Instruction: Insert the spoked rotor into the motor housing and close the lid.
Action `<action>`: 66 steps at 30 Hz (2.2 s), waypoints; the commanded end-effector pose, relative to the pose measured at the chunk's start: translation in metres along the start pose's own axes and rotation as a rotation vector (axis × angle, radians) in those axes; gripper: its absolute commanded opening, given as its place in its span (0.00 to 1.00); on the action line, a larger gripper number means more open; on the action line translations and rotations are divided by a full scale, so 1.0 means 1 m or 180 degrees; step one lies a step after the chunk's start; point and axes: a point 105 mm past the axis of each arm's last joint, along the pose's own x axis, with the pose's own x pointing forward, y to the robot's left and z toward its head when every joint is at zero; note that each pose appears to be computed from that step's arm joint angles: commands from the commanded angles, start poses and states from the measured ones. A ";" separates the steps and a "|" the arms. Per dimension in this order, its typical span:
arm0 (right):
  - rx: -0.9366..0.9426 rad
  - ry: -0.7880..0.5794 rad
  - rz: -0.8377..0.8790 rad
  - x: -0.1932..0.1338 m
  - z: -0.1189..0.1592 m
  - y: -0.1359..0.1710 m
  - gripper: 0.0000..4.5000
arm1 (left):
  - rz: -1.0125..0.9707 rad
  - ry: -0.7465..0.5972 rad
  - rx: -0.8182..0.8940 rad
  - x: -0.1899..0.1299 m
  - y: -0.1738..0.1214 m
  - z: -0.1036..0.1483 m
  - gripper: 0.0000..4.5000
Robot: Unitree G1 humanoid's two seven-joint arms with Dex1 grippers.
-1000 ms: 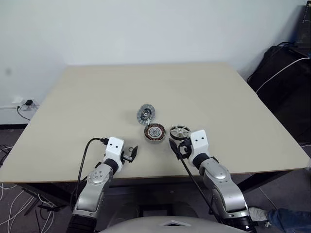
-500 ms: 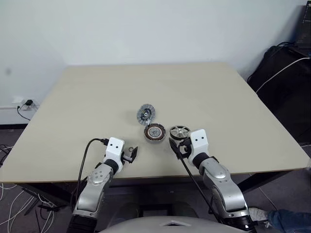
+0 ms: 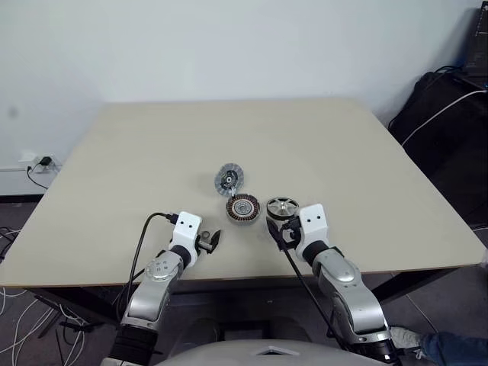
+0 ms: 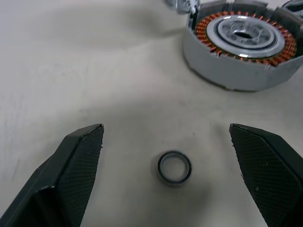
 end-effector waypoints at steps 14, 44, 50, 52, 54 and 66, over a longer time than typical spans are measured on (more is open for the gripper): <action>-0.0061 -0.0207 0.0019 -0.001 0.017 0.001 1.00 | 0.0060 0.0401 -0.0040 0.004 0.001 -0.015 0.99; -0.0034 -0.0232 -0.0004 0.002 0.019 0.000 1.00 | -0.0454 -0.0483 0.0084 0.011 -0.042 0.062 0.15; -0.0032 -0.0234 -0.0044 0.000 0.018 -0.002 1.00 | -0.0691 -0.0589 0.0198 0.018 -0.066 0.073 0.15; -0.0031 -0.0236 -0.0053 0.000 0.019 -0.002 1.00 | -0.0693 -0.0633 0.0219 0.022 -0.069 0.078 0.15; -0.0031 -0.0237 -0.0056 0.000 0.019 -0.002 1.00 | -0.0684 -0.0670 0.0245 0.027 -0.070 0.083 0.15; -0.0032 -0.0274 -0.0078 0.000 0.022 -0.003 1.00 | -0.0494 -0.0682 0.0342 0.061 -0.060 0.094 0.15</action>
